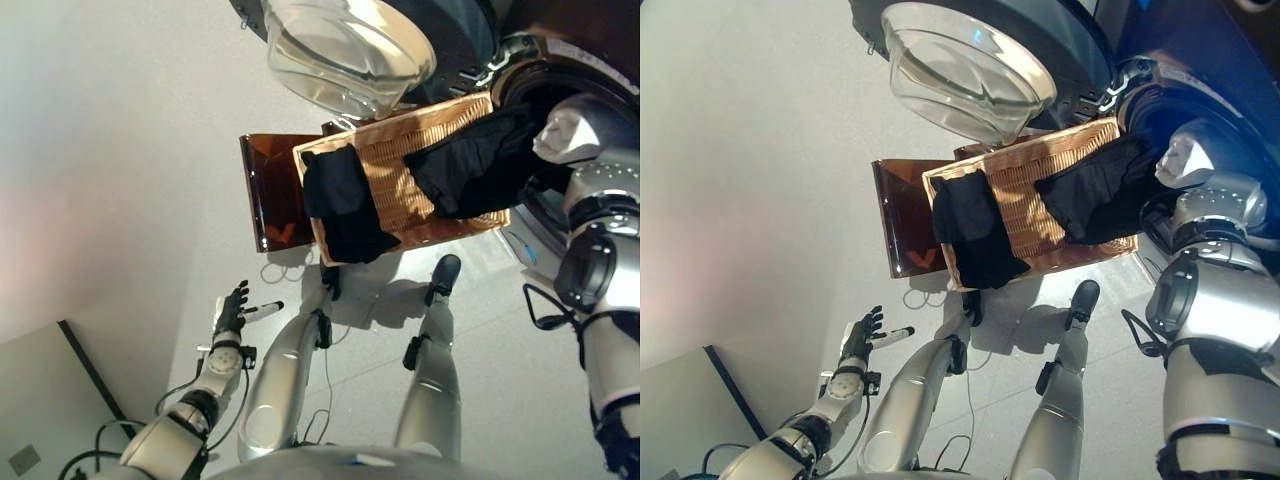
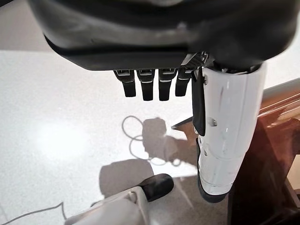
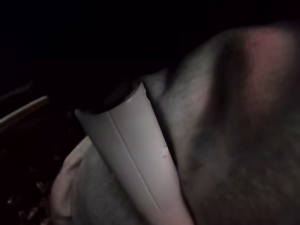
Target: Pick up the clothes and place them into the washing machine
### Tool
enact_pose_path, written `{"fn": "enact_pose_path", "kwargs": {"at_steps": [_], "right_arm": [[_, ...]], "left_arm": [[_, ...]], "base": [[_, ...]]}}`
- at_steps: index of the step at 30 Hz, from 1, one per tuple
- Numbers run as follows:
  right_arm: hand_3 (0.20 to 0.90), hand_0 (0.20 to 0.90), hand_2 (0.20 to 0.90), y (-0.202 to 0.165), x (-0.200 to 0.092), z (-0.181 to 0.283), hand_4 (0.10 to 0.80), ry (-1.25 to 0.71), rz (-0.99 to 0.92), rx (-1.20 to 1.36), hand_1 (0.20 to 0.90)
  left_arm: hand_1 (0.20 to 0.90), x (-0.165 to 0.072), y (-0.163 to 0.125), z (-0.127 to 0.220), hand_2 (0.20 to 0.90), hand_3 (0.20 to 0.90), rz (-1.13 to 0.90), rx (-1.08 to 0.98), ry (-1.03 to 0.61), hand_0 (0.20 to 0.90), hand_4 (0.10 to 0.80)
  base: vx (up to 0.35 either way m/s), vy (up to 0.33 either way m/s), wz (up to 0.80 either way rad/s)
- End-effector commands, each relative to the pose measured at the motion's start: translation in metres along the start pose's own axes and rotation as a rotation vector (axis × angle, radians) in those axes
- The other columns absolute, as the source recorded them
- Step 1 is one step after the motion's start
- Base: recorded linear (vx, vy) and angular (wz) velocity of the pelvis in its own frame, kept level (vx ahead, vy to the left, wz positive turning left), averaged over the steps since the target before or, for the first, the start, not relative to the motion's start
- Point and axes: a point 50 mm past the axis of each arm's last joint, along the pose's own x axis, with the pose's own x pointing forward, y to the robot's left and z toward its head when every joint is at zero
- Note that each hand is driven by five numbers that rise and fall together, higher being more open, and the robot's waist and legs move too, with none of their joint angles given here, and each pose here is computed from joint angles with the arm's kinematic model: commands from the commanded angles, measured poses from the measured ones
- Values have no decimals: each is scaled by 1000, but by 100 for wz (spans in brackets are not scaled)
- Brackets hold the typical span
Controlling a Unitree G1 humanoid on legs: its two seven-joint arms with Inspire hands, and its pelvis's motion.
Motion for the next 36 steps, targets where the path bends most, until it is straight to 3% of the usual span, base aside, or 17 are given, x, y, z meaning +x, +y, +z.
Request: {"fn": "enact_pose_path", "kwargs": {"at_steps": [1, 8, 9, 10, 13, 36], "right_arm": [[200, 200, 200, 71, -19, 139, 300, -445, 261, 333, 200], [200, 200, 200, 75, -22, 124, 300, -393, 286, 300, 200], [647, 647, 647, 72, -18, 120, 620, -379, 267, 272, 647], [900, 900, 900, 72, -18, 120, 800, -378, 268, 272, 900], [900, 900, 900, 72, -16, 101, 800, -308, 302, 167, 900], [900, 900, 900, 64, -5, 79, 800, -223, 322, -11, 900]], "left_arm": [[900, -7, 23, -29, 900, 900, 109, 40, 92, 900, 800], [900, -7, 24, -28, 900, 900, 113, 35, 90, 900, 800], [900, -7, 23, -29, 900, 900, 111, 39, 92, 900, 800], [900, -7, 23, -29, 900, 900, 111, 38, 91, 900, 800], [900, -6, 24, -27, 900, 900, 108, 37, 90, 900, 800], [900, -9, 32, -39, 900, 900, 98, 33, 149, 900, 800]], "base": [[4, 25, 10], [0, 4, 2], [0, 0, 0], [0, 0, 0], [-1, -2, -1], [-4, -1, -2]]}}
